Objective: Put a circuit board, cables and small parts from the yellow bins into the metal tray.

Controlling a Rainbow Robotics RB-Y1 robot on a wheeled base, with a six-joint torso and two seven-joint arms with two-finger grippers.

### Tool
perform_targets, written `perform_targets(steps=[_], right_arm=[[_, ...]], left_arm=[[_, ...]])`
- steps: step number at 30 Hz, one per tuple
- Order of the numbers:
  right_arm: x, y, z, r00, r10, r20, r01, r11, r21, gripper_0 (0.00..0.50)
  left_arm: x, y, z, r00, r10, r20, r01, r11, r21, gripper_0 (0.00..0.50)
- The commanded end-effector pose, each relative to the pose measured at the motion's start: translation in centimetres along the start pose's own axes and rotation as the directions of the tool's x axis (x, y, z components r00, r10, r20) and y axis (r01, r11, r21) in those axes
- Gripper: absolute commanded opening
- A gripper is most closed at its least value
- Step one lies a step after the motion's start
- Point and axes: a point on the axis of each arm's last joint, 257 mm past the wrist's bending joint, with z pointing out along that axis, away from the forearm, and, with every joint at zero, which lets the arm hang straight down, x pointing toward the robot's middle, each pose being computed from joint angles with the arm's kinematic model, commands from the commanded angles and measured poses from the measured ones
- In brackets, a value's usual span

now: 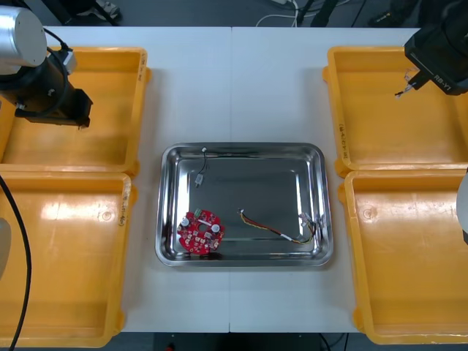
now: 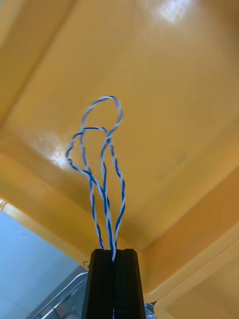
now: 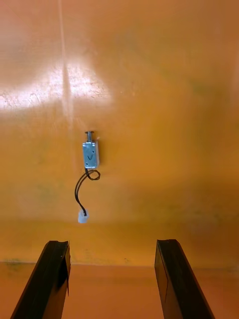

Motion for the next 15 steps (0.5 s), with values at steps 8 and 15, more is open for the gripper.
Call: perform_targets(steps=[8, 15], right_arm=[[1.8, 1.6, -1.6, 0.884, -0.454, 0.111, 0.454, 0.890, 0.029, 0.000], [4.4, 3.3, -1.7, 0.758, -0.641, 0.119, 0.640, 0.767, 0.050, 0.000]], left_arm=[[-5.4, 3.7, -1.7, 0.987, 0.075, 0.140, -0.070, 0.997, -0.043, 0.500], [-5.4, 4.2, -0.7, 0.987, 0.074, 0.145, -0.068, 0.997, -0.045, 0.500]])
